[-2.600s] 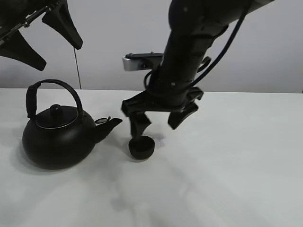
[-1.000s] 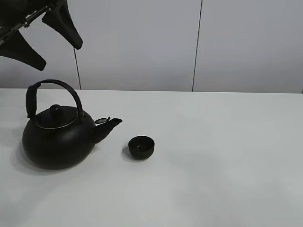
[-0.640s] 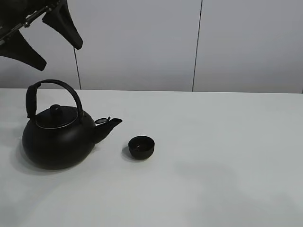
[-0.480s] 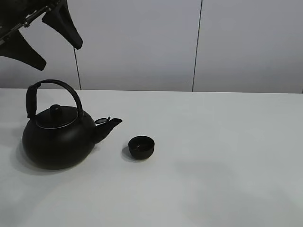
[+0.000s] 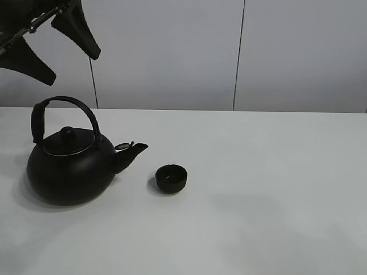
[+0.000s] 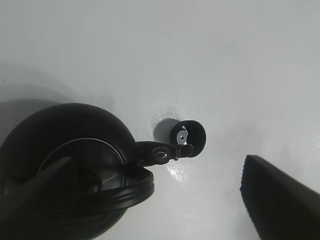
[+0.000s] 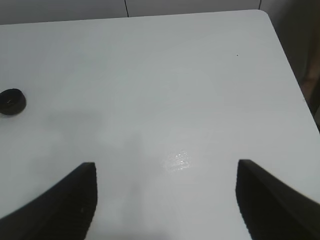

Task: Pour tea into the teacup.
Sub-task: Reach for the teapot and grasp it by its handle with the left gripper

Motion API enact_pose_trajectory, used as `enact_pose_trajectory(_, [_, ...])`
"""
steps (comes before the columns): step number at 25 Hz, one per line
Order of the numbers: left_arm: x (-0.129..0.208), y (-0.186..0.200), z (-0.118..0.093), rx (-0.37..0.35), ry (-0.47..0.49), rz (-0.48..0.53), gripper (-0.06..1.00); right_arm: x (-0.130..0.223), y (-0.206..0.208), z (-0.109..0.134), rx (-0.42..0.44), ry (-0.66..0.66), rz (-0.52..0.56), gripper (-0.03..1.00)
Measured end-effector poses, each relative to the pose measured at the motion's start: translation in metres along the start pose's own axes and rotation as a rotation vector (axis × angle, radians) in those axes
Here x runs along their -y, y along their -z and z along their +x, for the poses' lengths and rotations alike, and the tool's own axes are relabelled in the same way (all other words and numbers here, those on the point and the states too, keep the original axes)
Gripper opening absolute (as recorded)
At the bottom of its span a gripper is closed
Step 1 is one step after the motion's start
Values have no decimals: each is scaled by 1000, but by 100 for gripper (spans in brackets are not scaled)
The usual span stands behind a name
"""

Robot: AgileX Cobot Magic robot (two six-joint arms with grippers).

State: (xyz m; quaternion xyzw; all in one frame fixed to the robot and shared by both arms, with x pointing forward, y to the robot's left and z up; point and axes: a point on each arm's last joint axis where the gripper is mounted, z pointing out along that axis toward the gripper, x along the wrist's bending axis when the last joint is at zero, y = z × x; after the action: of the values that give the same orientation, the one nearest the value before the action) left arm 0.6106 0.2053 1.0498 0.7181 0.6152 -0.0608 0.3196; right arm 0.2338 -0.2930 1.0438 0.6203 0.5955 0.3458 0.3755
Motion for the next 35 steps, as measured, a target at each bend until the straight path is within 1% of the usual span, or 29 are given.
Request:
enact_pose_trajectory(8, [0, 0, 0, -2, -1, -4, 63, 0, 0, 0, 0, 0, 0, 53])
enact_pose_trajectory(9, [-1, 0, 0, -6, -3, -11, 63, 0, 0, 0, 0, 0, 0, 53])
enact_pose_trajectory(11, [-1, 5, 0, -41, -27, -55, 63, 0, 0, 0, 0, 0, 0, 53])
enact_pose_trajectory(14, [6, 25, -3, -136, -93, -188, 63, 0, 0, 0, -1, 0, -1, 53])
enact_pose_trajectory(15, [11, 38, -7, -171, -123, -273, 63, 0, 0, 0, -1, -1, -1, 53])
enact_pose_trajectory(16, [19, 45, -6, -201, -139, -319, 63, 0, 0, 0, -2, -1, -1, 53])
enact_pose_trajectory(18, [40, 67, -8, -267, -188, -453, 63, 0, 0, 0, -2, -1, -1, 53])
enact_pose_trajectory(19, [52, 75, -6, -308, -214, -531, 63, 0, 0, 0, -2, -1, -1, 53])
enact_pose_trajectory(20, [65, 77, -1, -343, -230, -585, 63, 0, 0, 0, -2, -1, -1, 53])
enact_pose_trajectory(21, [77, 81, 3, -380, -250, -679, 63, 0, 0, 0, -2, -1, -1, 53])
enact_pose_trajectory(22, [89, 82, 8, -414, -271, -741, 63, 0, 0, 0, -2, -1, -1, 53])
enact_pose_trajectory(23, [99, 81, 12, -439, -288, -782, 63, 0, 0, 0, -2, -1, -1, 53])
enact_pose_trajectory(25, [118, 70, 25, -490, -324, -828, 63, 0, 0, 0, -2, -1, -1, 53])
enact_pose_trajectory(28, [145, 45, 44, -551, -413, -840, 63, 0, 0, 0, -2, -1, -1, 53])
enact_pose_trajectory(29, [152, 35, 49, -560, -449, -828, 63, 0, 0, 0, -2, -1, -1, 53])
enact_pose_trajectory(30, [155, 28, 53, -563, -477, -840, 63, 0, 0, 0, -2, -1, -1, 53])
enact_pose_trajectory(31, [158, 21, 55, -553, -499, -847, 63, 0, 0, 0, -2, -1, -1, 53])
enact_pose_trajectory(32, [160, 13, 58, -538, -515, -866, 63, 0, 0, 0, -2, -1, -1, 53])
enact_pose_trajectory(33, [160, 5, 60, -516, -532, -866, 63, 0, 0, 0, -2, -1, -1, 53])
enact_pose_trajectory(34, [159, 0, 61, -489, -529, -888, 63, 0, 0, 0, -2, -1, -1, 53])
enact_pose_trajectory(35, [159, -8, 62, -456, -527, -886, 63, 0, 0, 0, -2, -1, -1, 53])
